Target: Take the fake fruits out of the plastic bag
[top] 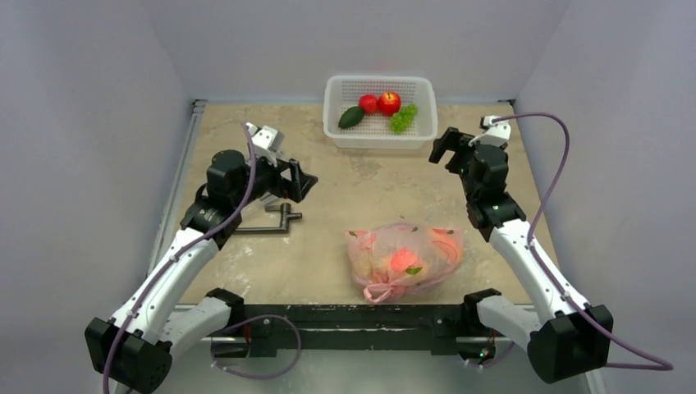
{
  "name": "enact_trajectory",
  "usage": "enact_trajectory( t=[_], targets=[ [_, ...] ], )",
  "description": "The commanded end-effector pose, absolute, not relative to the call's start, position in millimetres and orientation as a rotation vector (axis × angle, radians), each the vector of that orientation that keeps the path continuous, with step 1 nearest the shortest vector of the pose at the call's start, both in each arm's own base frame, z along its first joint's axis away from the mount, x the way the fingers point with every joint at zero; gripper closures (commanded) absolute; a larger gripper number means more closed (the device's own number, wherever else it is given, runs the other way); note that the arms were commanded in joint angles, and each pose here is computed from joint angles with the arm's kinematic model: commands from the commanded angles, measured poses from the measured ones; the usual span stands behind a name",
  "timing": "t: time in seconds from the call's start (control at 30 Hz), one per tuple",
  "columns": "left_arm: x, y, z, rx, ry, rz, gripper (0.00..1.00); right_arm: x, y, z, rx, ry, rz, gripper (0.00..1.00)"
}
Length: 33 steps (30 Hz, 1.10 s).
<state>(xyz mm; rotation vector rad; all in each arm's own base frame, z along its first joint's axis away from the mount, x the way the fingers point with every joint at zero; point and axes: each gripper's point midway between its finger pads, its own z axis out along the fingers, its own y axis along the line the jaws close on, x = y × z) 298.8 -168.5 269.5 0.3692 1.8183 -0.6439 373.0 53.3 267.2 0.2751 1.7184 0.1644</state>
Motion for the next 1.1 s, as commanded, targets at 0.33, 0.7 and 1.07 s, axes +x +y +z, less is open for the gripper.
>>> enact_trajectory(
  t=[0.33,0.7,1.07],
  targets=[
    [239.0,-244.2,278.1,0.786,1.789,-0.835,0.03,310.9,102.3,258.8,0.419,2.006,0.562,0.01],
    [201.7,-277.1,253.2,1.010,1.834,-0.890,0.03,238.2,91.0,199.1,0.480,2.413,0.443,0.01],
    [175.2,-321.6,196.3,1.141,1.995,-0.955,0.06,173.5,87.0,186.9,0.164,2.708,0.342,0.01]
  ],
)
